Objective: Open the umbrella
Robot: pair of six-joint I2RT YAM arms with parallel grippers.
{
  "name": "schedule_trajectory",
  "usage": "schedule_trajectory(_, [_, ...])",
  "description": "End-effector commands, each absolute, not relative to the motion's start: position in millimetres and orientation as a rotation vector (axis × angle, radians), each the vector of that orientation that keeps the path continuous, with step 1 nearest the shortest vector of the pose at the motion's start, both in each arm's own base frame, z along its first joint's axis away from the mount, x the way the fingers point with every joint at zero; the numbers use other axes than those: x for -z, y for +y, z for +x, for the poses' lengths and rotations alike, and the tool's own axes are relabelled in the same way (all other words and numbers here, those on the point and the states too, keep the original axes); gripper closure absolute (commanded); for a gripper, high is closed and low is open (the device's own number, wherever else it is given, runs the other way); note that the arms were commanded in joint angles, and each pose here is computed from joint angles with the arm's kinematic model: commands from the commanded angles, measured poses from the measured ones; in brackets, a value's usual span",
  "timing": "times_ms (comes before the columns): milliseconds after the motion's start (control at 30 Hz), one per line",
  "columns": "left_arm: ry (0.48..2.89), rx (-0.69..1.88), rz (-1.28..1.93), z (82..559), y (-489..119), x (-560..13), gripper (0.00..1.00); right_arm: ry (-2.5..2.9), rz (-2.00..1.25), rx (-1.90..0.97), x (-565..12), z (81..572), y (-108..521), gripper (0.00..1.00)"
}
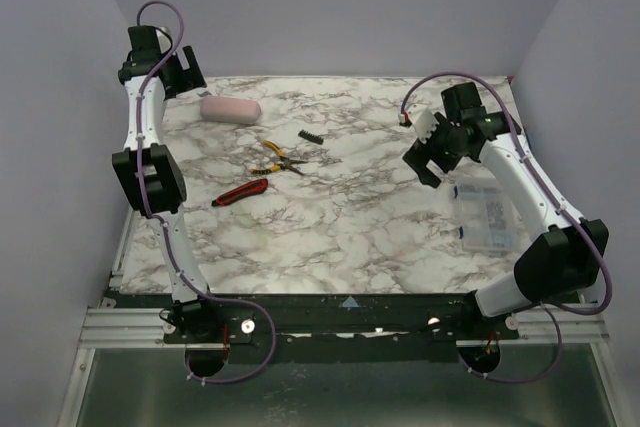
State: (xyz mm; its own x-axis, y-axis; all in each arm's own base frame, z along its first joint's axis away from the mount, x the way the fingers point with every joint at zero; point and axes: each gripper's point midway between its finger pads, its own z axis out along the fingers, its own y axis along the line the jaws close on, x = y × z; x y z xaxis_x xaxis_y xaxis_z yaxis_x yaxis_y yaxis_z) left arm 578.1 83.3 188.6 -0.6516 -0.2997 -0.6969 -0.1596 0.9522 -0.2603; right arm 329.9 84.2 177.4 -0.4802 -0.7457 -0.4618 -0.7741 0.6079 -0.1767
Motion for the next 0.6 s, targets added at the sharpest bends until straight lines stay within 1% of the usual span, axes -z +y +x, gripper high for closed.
schedule_trajectory(0, [2.209,0.391,-0.472,599.0,85.3,-183.4,0.02,2.379,-1.172,-0.048,-182.3,328.0,78.6,0.00])
schedule_trajectory(200, [2.172,0.533,-0.535,612.7,87.4,-167.3,0.01,2.429,-1.143,-0.045,-183.5,319.2,74.5,0.00])
schedule_trajectory(433, [2.122,0.574,-0.680,632.5,93.1,-144.1,0.01,2.507,-1.101,-0.051,-191.9,309.5,70.7,0.00])
schedule_trajectory(567, [2.132,0.623,-0.741,639.3,81.8,-122.5,0.01,2.537,-1.079,-0.025,-198.3,305.9,66.0,0.00])
